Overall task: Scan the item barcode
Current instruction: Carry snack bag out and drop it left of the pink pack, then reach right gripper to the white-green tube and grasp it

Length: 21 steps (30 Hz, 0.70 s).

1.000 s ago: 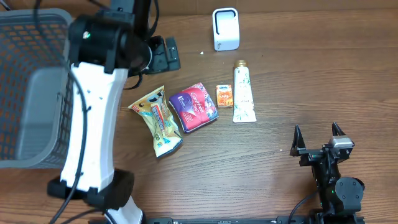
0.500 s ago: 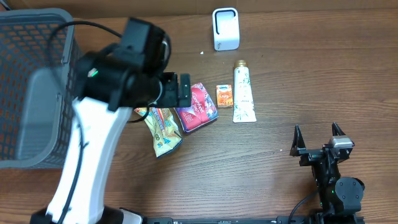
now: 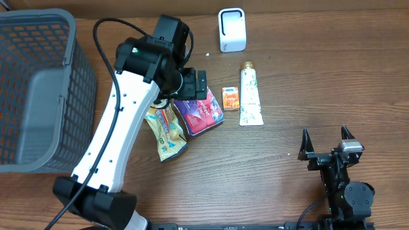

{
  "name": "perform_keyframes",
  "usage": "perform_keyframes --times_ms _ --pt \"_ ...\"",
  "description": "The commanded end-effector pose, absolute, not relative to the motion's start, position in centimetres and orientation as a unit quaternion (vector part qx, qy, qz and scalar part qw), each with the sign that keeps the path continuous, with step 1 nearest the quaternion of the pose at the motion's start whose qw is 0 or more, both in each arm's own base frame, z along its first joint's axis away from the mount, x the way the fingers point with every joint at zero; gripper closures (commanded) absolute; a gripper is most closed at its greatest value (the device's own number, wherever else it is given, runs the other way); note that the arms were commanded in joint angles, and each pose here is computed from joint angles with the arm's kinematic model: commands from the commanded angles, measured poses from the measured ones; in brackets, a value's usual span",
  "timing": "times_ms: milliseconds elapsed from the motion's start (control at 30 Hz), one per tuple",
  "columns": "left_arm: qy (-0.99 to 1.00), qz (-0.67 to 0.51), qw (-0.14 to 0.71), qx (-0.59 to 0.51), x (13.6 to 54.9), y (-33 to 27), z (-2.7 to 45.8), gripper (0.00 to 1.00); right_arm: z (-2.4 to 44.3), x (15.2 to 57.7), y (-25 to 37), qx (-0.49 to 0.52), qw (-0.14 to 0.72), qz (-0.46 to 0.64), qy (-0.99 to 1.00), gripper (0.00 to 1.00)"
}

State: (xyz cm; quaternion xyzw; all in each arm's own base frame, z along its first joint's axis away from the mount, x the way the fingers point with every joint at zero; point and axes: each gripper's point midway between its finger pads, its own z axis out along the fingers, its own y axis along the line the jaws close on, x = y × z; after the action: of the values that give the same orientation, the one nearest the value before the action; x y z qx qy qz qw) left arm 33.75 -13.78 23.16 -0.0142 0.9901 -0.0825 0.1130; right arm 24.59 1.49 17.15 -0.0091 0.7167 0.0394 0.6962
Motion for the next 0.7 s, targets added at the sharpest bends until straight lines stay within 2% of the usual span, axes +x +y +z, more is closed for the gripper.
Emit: perform_keyframes --times_ms 0,100,167,367,533,667 --pt "0.991 -0.084 0.106 -0.019 34.0 -14.0 22.6 0.0 17.0 24.6 1.1 -0.005 0.698 0.03 0.716 0.0" --pt "0.991 -0.084 0.106 -0.019 33.9 -14.0 22.6 0.0 17.7 24.6 1.2 -0.005 0.709 0.031 0.705 0.0" --pt "0.991 -0.084 0.106 -0.019 33.9 -14.0 22.6 0.0 19.9 24.5 1.4 -0.007 0.739 0.042 0.672 0.0" --pt "0.991 -0.084 0.106 -0.019 34.0 -14.0 22.6 0.0 27.4 21.3 6.6 -0.104 0.815 0.183 0.54 0.0" --pt "0.991 -0.084 0.106 -0.02 34.0 -14.0 22.6 0.0 31.8 18.7 7.1 -0.135 0.857 0.182 0.462 0.0" --pt "0.991 -0.084 0.106 -0.02 34.0 -14.0 22.6 0.0 34.1 18.9 7.1 -0.134 0.84 0.178 0.494 0.0"
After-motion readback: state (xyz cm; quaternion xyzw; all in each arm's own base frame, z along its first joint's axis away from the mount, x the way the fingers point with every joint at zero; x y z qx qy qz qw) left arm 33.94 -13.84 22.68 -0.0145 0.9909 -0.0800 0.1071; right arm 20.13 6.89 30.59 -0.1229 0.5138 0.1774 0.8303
